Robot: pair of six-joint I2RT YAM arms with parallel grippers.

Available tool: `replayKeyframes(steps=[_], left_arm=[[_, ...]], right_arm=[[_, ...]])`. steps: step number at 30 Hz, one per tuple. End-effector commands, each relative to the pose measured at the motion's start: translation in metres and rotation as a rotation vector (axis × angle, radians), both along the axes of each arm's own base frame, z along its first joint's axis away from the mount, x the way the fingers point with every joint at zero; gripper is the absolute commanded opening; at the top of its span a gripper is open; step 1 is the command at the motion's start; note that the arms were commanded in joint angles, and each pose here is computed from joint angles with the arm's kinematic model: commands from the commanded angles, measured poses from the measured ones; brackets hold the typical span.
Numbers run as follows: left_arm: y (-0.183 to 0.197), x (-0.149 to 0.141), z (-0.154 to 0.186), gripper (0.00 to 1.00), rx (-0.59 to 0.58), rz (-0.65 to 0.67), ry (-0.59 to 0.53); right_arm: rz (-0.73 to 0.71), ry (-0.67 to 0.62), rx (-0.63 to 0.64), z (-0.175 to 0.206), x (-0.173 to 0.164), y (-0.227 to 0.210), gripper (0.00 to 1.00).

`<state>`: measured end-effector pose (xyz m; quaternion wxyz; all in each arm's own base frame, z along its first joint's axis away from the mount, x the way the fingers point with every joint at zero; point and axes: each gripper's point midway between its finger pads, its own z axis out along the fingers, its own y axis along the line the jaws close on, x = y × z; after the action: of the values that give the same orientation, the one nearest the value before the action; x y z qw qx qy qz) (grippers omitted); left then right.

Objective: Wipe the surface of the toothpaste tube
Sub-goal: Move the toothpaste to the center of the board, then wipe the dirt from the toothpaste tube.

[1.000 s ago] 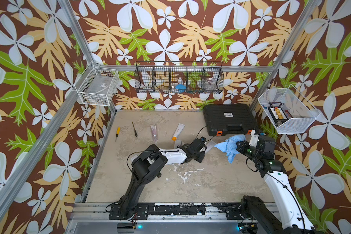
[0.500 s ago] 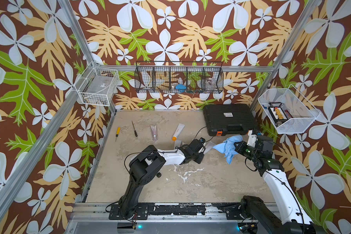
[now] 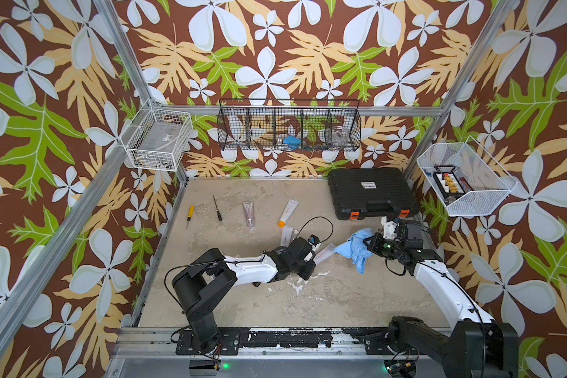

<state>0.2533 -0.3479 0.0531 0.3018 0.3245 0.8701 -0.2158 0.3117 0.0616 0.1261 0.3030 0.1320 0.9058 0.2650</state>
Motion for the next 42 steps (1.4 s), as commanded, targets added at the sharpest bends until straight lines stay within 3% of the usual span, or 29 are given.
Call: replayKeyframes(steps=[1,13,31,42], left_arm=[[-0.002,-0.002,0.011,0.19,-0.052,-0.037,-0.067],[0.002,-0.012,-0.002,0.20,-0.037,-0.077,-0.137],[0.000,-0.021,-0.009,0.21,-0.016,-0.115,-0.145],[-0.002,-0.019,-0.019,0.21,0.012,-0.117,-0.131]], right_arm=[[0.066,-0.037,0.006,0.003,0.003,0.017,0.00],[0.119,0.028,-0.004,-0.037,-0.012,0.054,0.00],[0.186,0.059,-0.089,-0.067,0.003,0.086,0.00],[0.229,0.119,-0.132,-0.094,-0.013,0.103,0.00]])
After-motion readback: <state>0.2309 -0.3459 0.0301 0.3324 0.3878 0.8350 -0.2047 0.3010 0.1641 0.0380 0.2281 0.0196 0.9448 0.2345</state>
